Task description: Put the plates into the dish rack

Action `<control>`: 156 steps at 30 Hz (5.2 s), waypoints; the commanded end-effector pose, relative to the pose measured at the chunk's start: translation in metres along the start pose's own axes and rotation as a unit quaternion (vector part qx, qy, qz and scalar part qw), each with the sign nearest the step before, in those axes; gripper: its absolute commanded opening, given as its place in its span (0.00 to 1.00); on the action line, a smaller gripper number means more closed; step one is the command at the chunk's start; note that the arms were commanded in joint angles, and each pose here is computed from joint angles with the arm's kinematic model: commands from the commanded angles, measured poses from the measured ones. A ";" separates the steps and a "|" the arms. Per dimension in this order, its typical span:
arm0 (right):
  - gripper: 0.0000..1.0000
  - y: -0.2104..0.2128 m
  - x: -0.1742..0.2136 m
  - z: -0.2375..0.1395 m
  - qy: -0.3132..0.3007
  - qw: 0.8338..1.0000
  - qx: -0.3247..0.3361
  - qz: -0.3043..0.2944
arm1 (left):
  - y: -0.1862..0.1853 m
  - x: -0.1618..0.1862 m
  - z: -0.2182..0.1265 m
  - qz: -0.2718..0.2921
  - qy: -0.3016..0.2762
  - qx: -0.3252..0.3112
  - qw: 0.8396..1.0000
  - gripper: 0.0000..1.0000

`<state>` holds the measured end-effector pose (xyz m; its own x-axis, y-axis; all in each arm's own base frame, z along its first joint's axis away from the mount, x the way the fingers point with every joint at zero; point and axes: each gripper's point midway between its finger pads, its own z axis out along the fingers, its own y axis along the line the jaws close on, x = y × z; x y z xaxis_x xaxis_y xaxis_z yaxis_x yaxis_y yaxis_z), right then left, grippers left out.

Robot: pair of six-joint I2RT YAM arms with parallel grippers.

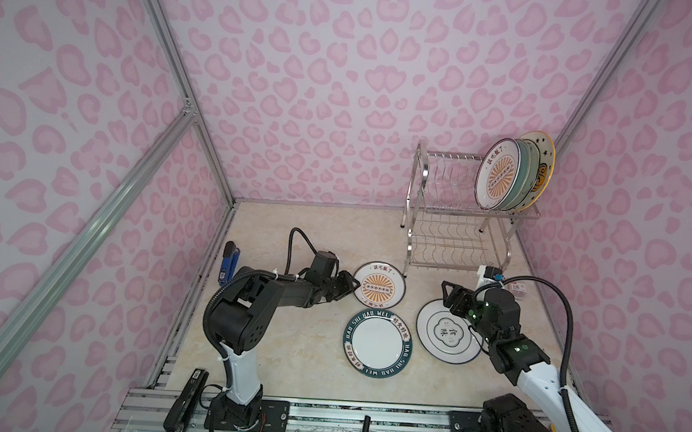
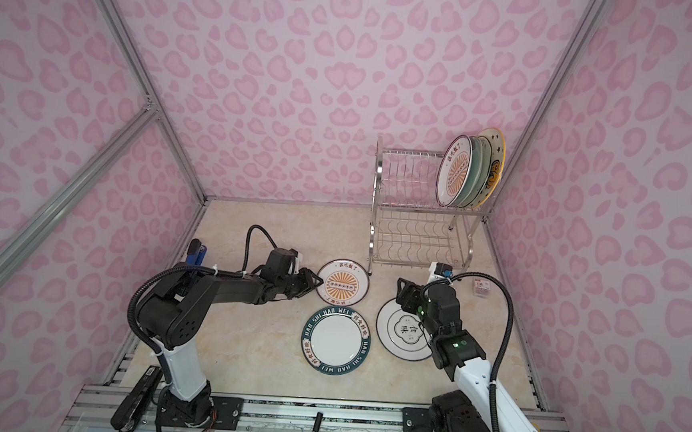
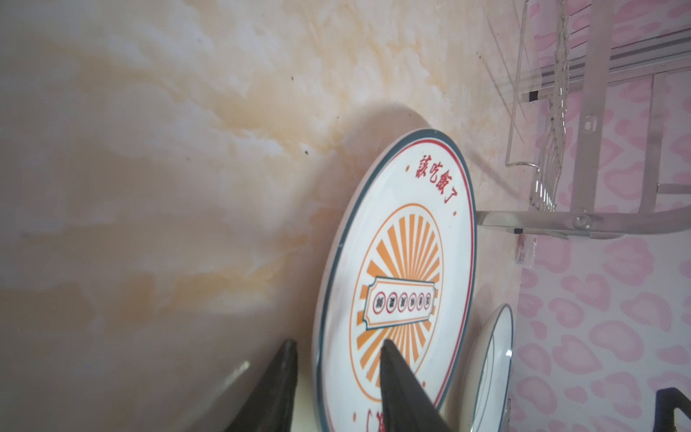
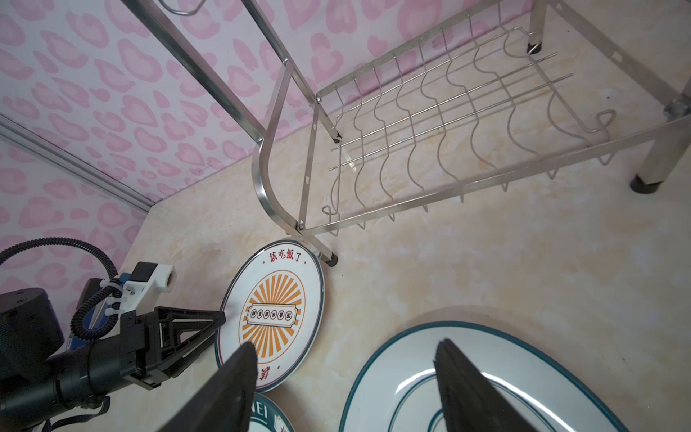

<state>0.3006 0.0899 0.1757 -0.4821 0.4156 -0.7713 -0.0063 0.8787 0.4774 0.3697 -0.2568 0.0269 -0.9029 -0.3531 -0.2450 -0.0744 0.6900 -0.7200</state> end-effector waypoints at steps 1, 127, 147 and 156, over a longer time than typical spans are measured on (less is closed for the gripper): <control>0.74 0.002 0.002 0.002 -0.001 1.000 -0.008 0.002 | 0.025 0.013 0.004 -0.020 0.020 -0.047 0.998 0.40; 0.05 0.162 0.081 0.086 0.160 0.945 -0.265 0.108 | -0.046 -0.017 -0.122 0.069 -0.057 0.129 0.988 0.04; 0.00 0.155 0.067 0.078 0.142 0.948 -0.266 0.106 | -0.038 -0.017 -0.126 0.068 -0.065 0.100 0.991 0.35; 0.00 0.146 0.062 0.076 0.134 0.952 -0.255 0.102 | -0.037 -0.018 -0.129 0.070 -0.068 0.091 0.991 0.42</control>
<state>0.3351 0.2635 0.1602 -0.7410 0.4268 -0.5184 -0.2605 0.5289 0.8077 0.3307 -0.1959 0.1330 -0.8466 -0.3558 -0.3957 0.1110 0.6091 -0.7853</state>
